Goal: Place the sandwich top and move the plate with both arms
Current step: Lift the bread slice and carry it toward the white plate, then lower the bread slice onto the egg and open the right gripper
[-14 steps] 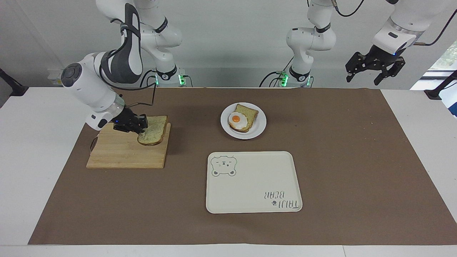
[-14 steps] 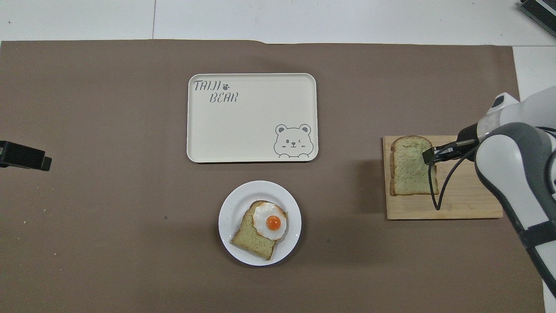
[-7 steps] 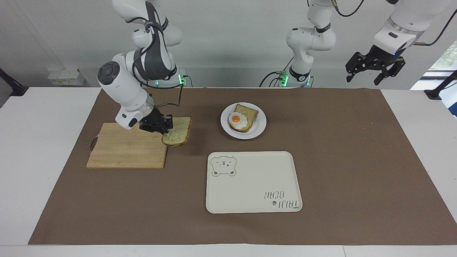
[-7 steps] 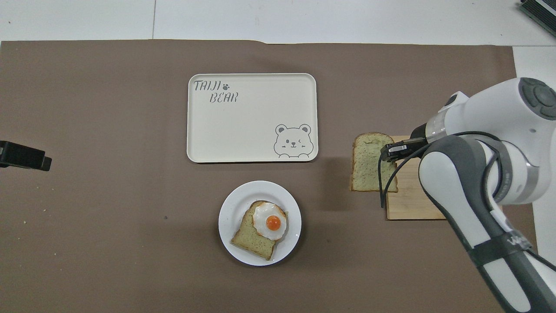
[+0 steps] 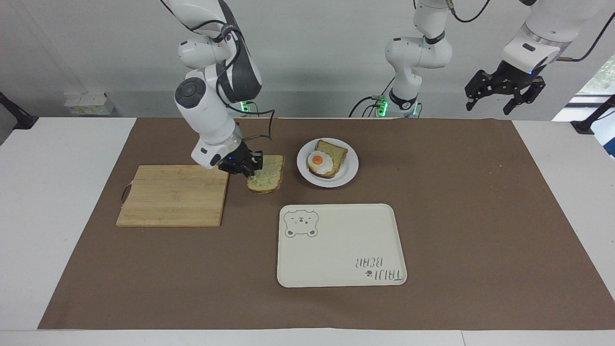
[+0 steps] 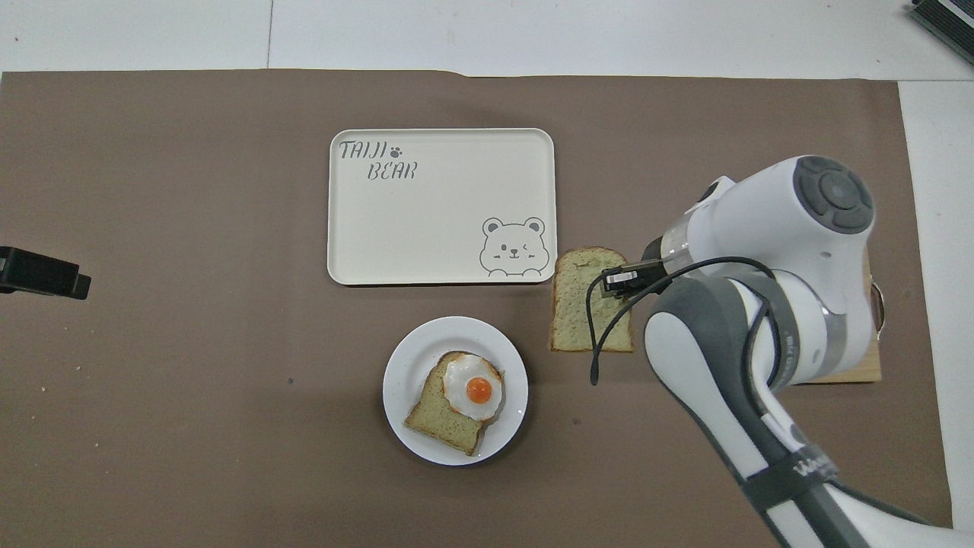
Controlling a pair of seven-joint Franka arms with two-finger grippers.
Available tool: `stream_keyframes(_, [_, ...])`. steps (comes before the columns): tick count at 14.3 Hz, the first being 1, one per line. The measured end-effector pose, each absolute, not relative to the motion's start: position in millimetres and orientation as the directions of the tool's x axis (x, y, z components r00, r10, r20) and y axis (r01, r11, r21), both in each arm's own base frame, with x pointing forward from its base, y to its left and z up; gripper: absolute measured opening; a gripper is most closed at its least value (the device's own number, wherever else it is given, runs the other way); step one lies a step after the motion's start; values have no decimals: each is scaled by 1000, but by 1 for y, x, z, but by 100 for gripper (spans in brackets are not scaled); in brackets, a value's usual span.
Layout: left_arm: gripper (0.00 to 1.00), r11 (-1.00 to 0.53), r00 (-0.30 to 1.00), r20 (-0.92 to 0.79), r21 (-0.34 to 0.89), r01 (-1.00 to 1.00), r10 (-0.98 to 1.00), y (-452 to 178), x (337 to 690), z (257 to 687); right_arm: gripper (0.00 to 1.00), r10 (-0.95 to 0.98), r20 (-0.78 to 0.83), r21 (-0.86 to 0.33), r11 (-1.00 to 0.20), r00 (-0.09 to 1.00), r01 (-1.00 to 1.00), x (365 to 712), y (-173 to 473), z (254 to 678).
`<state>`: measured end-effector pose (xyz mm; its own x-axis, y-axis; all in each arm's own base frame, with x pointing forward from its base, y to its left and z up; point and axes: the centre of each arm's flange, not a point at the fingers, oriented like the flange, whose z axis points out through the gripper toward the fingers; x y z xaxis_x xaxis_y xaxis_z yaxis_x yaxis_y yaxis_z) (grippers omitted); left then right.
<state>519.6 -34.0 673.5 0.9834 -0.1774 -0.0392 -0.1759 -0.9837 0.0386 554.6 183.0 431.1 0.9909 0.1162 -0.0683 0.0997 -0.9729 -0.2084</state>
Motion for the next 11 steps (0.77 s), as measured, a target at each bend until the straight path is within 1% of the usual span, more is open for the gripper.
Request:
stream_keyframes(5, [100, -984, 983, -39, 39, -176, -177, -34, 520, 674, 15, 164, -133, -192, -972, 977, 137, 513, 254, 410])
stream_keyframes(8, [100, -984, 983, -39, 39, -176, -177, -34, 520, 674, 15, 167, -155, -259, -958, 974, 123, 498, 282, 412])
stream_keyframes(11, [100, -984, 983, -39, 39, -176, -177, -34, 520, 674, 15, 183, -168, -273, -953, 969, 133, 483, 304, 413])
